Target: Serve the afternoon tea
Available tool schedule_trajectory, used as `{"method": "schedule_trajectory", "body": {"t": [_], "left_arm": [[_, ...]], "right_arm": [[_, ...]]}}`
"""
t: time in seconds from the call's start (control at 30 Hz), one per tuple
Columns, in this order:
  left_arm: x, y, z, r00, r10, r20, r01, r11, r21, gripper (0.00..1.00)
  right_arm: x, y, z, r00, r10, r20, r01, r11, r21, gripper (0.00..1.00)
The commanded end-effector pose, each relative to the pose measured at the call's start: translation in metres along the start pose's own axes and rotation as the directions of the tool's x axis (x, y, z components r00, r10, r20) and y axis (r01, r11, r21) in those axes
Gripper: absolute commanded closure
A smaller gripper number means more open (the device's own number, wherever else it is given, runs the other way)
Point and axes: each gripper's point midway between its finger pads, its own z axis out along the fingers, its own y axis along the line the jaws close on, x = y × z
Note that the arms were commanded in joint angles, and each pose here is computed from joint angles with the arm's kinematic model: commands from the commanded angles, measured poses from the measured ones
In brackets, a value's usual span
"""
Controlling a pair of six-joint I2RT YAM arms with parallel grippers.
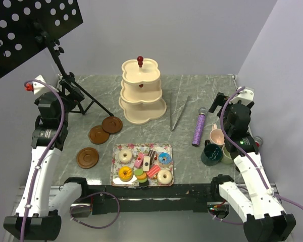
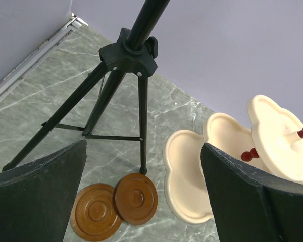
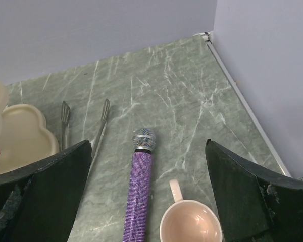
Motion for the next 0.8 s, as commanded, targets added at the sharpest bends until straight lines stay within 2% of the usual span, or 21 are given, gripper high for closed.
{"method": "schedule_trajectory", "body": {"t": [0.0,0.27,0.43,0.63,0.77], "left_arm": [[-0.018,-0.012,-0.001,0.998,-0.047,0.037,0.046,0.999,0.028,0.0],[-0.001,-0.005,0.004,0.998,-0.052,-0.028,0.052,0.999,-0.013,0.0],[0.009,0.001,0.005,0.998,-0.045,-0.052,0.043,0.999,-0.031,0.0],[0.041,0.014,0.011,0.981,0.021,-0.195,-0.038,0.996,-0.08,0.0],[0.056,0.012,0.007,0.972,-0.012,-0.235,-0.001,0.998,-0.057,0.0]], "right_arm": [[-0.029,0.0,-0.005,0.997,0.043,0.062,-0.043,0.999,0.005,0.0],[-0.008,0.023,0.0,0.989,0.132,-0.066,-0.137,0.988,-0.069,0.0],[0.021,0.039,0.01,0.963,0.105,-0.249,-0.131,0.987,-0.093,0.0],[0.069,0.067,0.017,0.884,0.026,-0.466,-0.108,0.983,-0.151,0.0],[0.104,0.089,0.02,0.799,-0.065,-0.598,-0.052,0.983,-0.177,0.0]]}}
